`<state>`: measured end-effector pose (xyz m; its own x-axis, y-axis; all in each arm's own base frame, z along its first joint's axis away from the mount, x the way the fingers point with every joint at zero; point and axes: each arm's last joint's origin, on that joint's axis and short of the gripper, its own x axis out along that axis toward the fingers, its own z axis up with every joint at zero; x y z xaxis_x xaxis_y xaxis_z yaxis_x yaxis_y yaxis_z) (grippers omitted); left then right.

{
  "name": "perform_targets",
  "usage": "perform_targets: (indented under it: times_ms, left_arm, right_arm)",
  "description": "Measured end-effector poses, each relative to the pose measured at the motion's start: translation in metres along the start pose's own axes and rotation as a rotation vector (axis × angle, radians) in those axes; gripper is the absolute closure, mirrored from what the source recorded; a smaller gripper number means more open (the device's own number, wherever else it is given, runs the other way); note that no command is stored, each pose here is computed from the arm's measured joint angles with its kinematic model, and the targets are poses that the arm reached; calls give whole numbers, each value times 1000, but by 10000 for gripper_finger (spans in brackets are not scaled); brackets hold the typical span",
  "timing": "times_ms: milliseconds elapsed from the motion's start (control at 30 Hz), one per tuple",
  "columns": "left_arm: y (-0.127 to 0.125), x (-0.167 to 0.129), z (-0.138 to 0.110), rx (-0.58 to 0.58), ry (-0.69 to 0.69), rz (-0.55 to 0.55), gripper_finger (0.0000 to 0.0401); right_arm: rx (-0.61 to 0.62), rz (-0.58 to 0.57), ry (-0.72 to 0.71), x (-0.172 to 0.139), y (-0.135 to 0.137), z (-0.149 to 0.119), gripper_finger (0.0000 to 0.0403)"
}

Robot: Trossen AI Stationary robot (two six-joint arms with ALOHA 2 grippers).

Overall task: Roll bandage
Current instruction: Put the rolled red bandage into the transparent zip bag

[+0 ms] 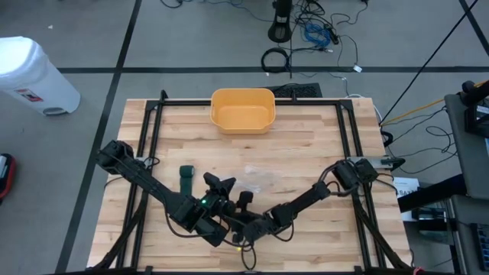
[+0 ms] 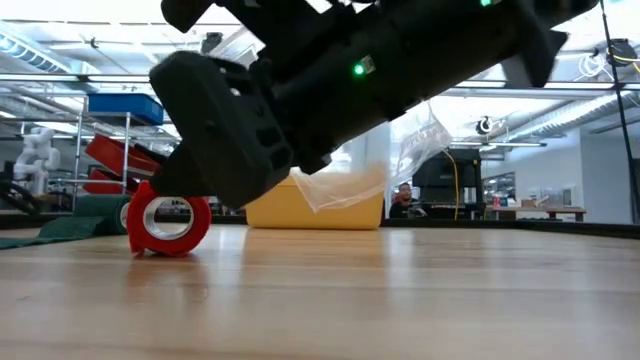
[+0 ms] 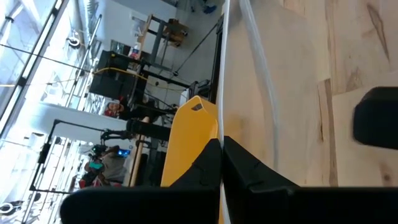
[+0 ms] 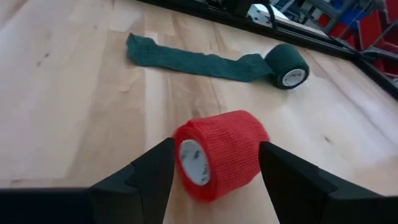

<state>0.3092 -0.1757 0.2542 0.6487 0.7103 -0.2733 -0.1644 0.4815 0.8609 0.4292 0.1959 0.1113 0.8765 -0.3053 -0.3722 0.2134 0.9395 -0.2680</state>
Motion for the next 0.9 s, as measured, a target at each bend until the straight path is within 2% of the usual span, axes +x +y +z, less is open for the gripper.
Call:
perform_targets:
  times_ms: [433, 767, 900]
  left_arm:
    - [1, 3, 0, -3, 8, 5, 397]
    - [1, 4, 0, -5, 9, 5, 397]
    - [1, 4, 0, -11, 8, 4, 397]
  right_arm:
    - [-82, 5, 51, 8, -8, -6, 186]
    - [-76, -128, 49, 12, -11, -13, 186]
    - [-58, -143, 36, 12, -11, -11, 186]
